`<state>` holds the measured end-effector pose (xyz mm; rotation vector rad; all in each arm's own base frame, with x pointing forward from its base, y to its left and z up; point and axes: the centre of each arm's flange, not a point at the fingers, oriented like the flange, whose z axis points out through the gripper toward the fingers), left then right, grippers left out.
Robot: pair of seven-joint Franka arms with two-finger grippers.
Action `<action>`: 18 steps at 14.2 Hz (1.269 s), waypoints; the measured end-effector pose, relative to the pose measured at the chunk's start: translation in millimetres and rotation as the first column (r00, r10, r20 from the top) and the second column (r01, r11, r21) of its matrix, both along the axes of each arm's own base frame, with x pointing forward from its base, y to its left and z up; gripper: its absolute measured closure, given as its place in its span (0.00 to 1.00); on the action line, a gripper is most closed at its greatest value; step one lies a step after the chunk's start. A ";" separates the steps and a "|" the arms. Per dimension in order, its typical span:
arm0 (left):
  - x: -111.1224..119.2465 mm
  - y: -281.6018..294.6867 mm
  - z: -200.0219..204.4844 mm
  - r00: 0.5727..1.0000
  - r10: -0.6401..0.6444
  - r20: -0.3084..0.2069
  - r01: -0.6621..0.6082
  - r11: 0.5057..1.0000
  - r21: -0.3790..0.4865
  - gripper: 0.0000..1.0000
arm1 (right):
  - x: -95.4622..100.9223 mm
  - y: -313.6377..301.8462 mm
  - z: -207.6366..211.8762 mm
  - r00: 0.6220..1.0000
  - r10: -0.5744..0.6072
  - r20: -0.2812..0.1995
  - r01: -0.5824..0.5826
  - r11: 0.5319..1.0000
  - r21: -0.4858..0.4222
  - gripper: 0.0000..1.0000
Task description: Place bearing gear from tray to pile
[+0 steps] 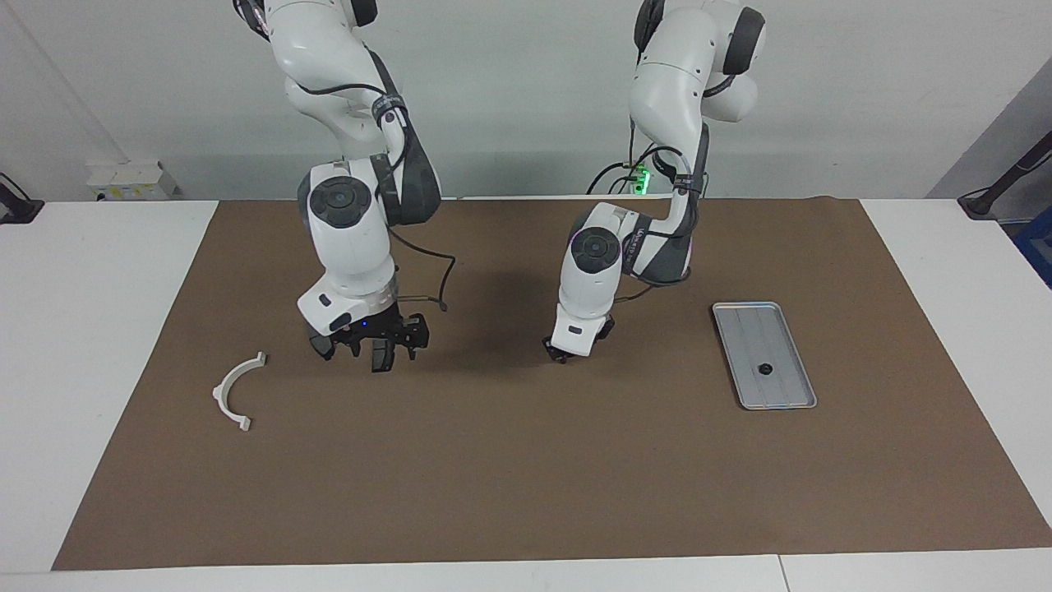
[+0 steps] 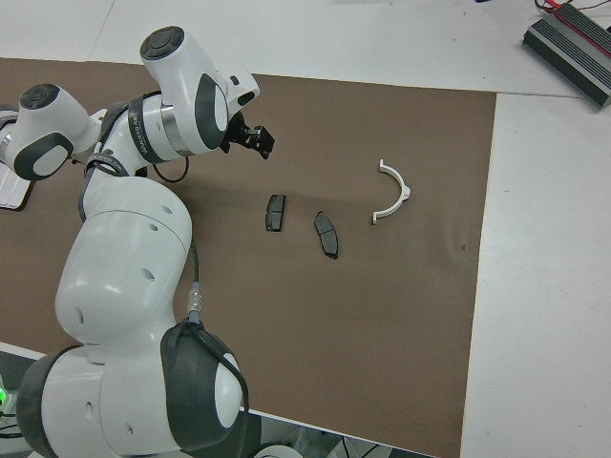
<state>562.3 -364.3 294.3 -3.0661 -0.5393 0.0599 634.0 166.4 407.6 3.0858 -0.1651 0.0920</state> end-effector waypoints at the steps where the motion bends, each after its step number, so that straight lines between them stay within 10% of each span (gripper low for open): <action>1: 3.8 5.5 1.8 1.000 0.009 0.005 -0.009 1.000 0.004 0.15 | 1.1 8.9 -0.6 1.000 -0.016 0.004 0.016 1.000 0.003 0.00; 3: 13.9 23.2 11.8 0.999 0.031 0.014 -0.031 0.999 0.008 0.00 | 2.6 23.2 -3.7 0.998 -0.056 0.008 0.056 0.998 0.007 0.00; 12: 76.7 270.4 60.8 0.985 -0.172 -0.021 0.171 0.985 -0.016 0.00 | -13.3 158.4 -32.9 0.960 -0.279 0.018 0.278 0.960 0.042 0.00; 18: 80.6 343.0 41.9 0.957 -0.284 0.056 0.285 0.959 -0.009 0.10 | -34.5 232.3 -57.2 0.940 -0.341 0.014 0.340 0.939 0.052 0.00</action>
